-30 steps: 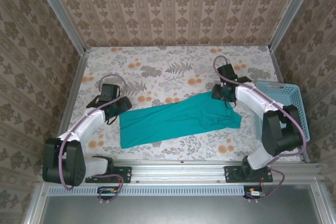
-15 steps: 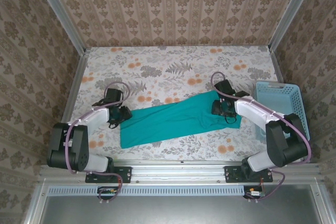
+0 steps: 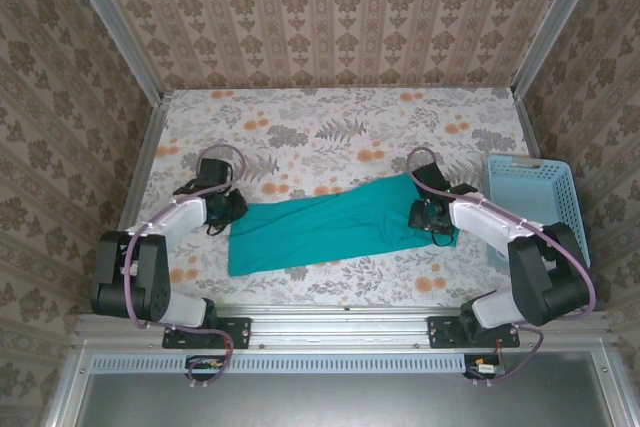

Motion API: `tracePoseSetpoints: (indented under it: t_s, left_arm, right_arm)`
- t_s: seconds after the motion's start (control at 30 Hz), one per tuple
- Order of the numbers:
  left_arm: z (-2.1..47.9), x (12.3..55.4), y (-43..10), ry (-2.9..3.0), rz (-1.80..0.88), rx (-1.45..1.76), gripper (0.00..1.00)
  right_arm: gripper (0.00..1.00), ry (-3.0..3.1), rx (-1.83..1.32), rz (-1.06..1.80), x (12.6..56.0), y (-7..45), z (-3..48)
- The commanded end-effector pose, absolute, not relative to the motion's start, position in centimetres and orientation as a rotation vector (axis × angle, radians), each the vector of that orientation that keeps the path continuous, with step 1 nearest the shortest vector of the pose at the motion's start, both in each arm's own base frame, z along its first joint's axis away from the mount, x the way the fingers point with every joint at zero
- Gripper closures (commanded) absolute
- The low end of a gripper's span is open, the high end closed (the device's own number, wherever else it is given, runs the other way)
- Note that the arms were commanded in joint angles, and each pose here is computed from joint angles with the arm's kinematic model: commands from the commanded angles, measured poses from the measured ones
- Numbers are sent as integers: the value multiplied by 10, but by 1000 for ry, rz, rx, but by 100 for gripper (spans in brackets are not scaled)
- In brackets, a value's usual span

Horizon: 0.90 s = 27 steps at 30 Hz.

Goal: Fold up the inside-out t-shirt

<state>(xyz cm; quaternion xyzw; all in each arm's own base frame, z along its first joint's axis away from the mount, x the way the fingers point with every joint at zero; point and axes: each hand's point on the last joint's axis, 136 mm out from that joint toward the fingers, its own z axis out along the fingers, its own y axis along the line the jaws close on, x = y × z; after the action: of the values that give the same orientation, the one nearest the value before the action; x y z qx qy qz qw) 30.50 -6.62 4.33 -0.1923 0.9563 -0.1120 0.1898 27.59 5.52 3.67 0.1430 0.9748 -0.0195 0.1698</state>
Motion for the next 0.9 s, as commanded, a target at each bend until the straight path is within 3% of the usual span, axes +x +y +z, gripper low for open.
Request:
tracePoseSetpoints:
  t_s: [0.0,0.3,0.47,0.5,0.63,0.73,0.87]
  left_arm:
    - [52,313,-54,2669,-275,-544,90]
    - [45,332,-44,2690,-271,-580,94]
    - [37,335,-36,2725,-239,-617,86]
    - [39,335,-33,2724,-227,-622,82]
    - [63,328,-23,2675,-131,-591,49]
    - [84,315,-26,2626,-84,-534,39]
    - [90,300,-59,2590,-235,-469,36]
  right_arm:
    - [46,2777,429,-117,268,48,37]
    - [50,2796,411,-170,267,48,35]
    - [53,2804,389,-210,269,49,35]
    - [54,2798,382,-217,269,49,36]
    - [54,2744,327,-234,269,51,52]
    - [53,2664,285,-175,271,60,77]
    - [49,2616,220,-43,277,86,93]
